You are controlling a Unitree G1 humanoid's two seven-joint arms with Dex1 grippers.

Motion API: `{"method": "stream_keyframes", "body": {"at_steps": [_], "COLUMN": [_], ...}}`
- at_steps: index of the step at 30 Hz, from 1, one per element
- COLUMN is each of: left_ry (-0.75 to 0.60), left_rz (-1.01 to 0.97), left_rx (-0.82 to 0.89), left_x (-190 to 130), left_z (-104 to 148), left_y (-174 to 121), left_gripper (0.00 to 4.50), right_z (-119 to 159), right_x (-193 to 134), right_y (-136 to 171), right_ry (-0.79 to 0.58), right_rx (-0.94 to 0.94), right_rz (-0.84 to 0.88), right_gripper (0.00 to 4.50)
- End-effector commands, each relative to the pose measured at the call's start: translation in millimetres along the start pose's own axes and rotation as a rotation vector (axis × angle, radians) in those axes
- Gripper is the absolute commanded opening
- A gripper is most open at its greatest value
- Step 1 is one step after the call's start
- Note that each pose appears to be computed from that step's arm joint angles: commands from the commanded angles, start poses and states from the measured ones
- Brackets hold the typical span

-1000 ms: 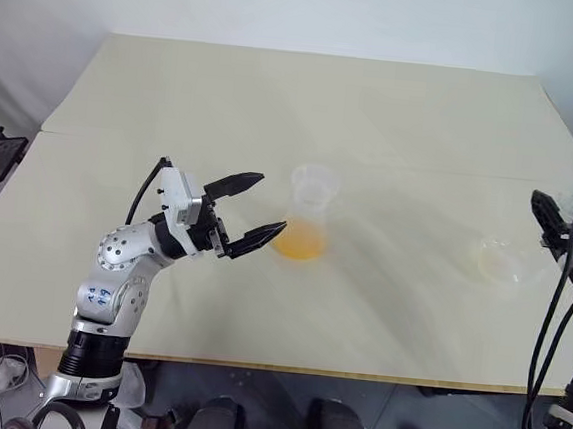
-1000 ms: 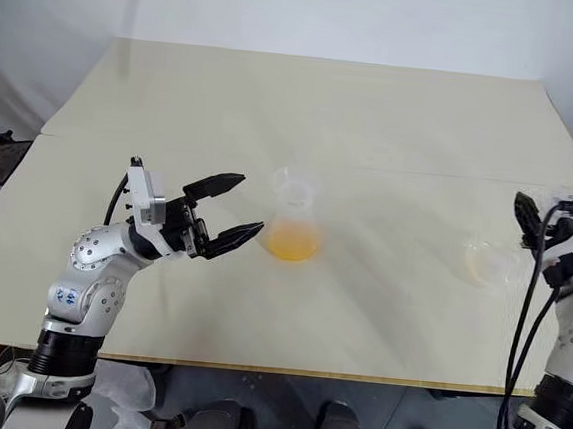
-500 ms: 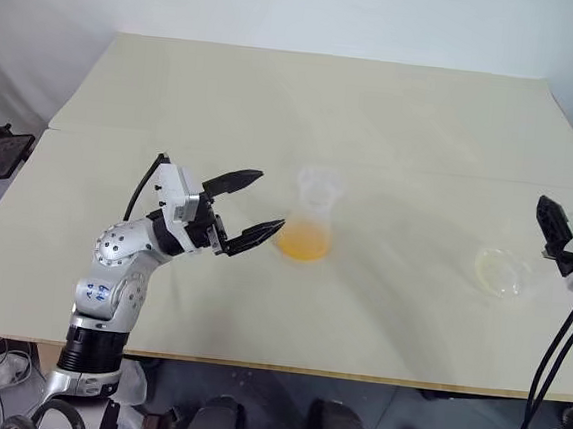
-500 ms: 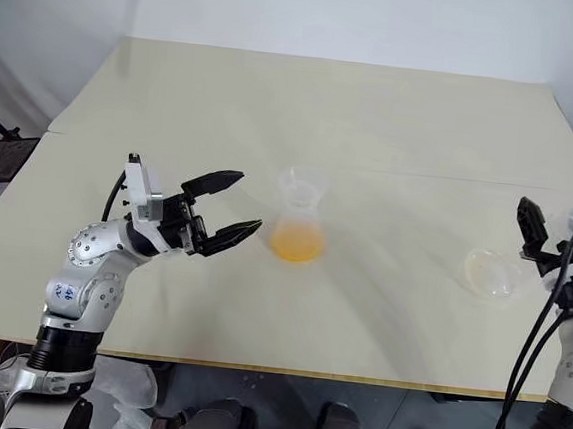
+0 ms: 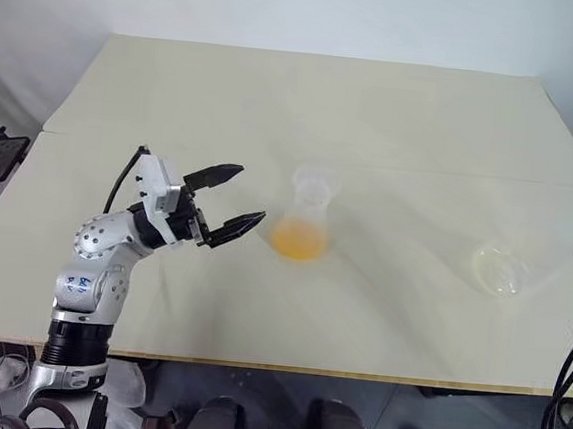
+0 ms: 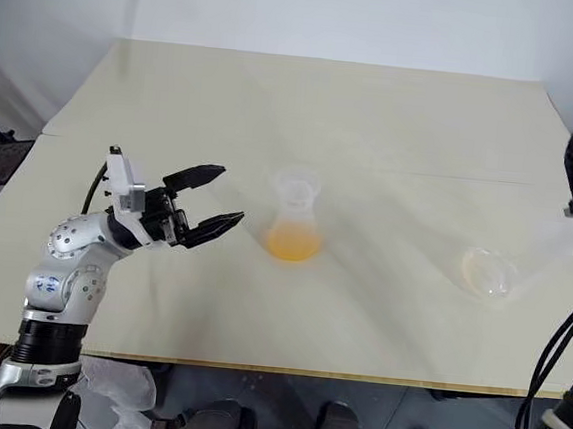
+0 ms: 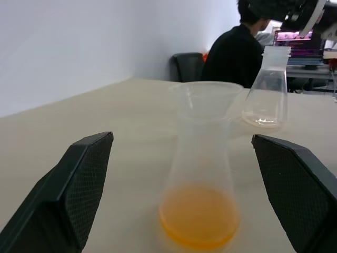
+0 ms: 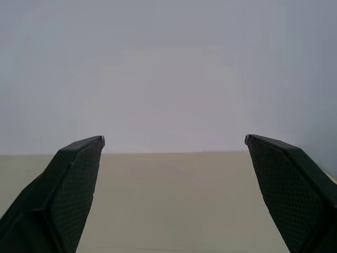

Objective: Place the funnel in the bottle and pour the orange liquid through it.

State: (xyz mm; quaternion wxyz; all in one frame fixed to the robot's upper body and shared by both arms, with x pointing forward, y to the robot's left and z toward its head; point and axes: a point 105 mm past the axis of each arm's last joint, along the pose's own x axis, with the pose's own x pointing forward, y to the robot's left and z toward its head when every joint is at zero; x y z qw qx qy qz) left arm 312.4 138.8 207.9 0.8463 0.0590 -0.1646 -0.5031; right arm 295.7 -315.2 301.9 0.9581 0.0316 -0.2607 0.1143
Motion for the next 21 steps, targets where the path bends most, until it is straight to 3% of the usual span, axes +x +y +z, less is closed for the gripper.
{"method": "stream_keyframes", "body": {"at_steps": [1,7,11,16,21], "left_ry": [0.009,0.165,0.205,0.267,0.279], "left_rz": [-0.009,-0.059,-0.049,-0.014,0.010], "left_rx": [0.025,0.017,0.044,0.082,0.049], "left_x": [-10.3,-35.0,-46.1,-60.4,-72.0], "left_z": [6.7,-6.4,-5.6,-13.2,-15.9], "left_y": [-0.5,-4.4,-2.8,-4.5,-8.2], "left_gripper": [4.50,4.50,4.50,4.50,4.50], "right_z": [13.9,-29.4,-46.6,-91.1,-101.3], "right_x": [11.8,2.0,-25.0,-69.2,-79.8], "right_y": [28.9,84.1,108.6,107.7,98.8], "right_ry": [-0.006,0.244,0.255,0.450,0.449], "right_rx": [-0.033,-0.155,-0.132,-0.130,-0.139], "right_rz": [0.195,0.595,0.819,0.947,0.900], "right_gripper": [4.48,4.48,4.48,4.48,4.48]}}
